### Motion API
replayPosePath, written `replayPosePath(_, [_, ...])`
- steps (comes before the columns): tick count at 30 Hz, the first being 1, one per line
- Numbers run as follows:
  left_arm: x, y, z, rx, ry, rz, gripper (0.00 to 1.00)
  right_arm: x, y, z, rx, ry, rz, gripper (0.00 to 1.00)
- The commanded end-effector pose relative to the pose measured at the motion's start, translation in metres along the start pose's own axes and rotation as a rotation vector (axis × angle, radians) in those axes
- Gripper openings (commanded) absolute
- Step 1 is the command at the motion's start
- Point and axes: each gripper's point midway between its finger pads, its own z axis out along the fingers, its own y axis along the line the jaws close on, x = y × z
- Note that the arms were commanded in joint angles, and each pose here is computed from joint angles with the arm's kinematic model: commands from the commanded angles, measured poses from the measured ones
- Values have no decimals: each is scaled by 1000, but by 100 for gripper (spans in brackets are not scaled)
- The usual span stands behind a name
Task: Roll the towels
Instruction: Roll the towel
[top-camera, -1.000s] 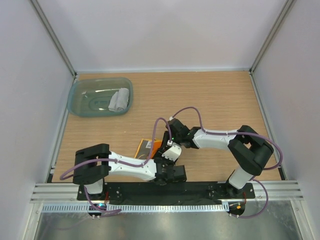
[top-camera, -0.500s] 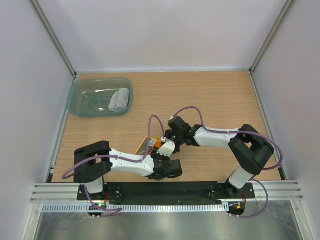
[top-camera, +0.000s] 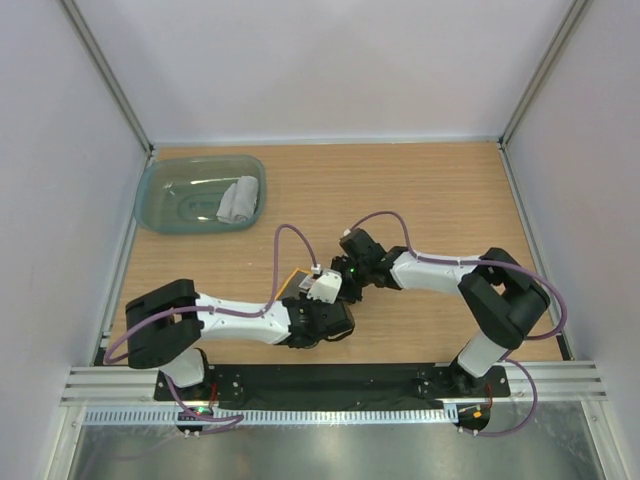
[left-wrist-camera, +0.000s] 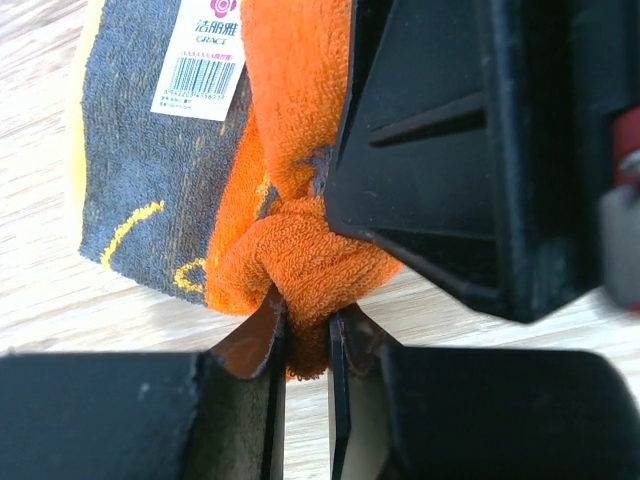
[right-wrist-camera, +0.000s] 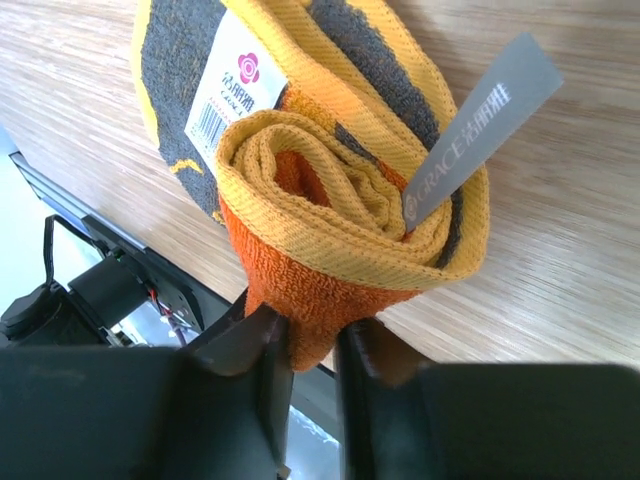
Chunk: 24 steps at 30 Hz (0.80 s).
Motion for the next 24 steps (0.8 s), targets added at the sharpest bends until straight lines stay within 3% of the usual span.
replayPosePath(1, [14, 13, 1, 21, 59, 28, 0, -5, -6, -21, 20, -7, -15, 33])
replayPosePath(3, [15, 8, -2, 75, 68, 19, 0, -14, -8, -28, 31, -42, -14, 55])
replayPosePath(6, [16, 2, -3, 139, 86, -5, 0, -29, -15, -39, 86, -94, -22, 71])
replayPosePath(14, [7, -11, -12, 313, 102, -131, 0, -68, -18, -100, 164, -334, -62, 75])
replayPosePath(19, [-5, -20, -18, 465, 111, -277, 0, -64, 1, -112, 24, -383, -104, 75])
replayPosePath(24, [-25, -29, -28, 657, 163, -449, 0, -45, 1, -107, -73, -350, -122, 75])
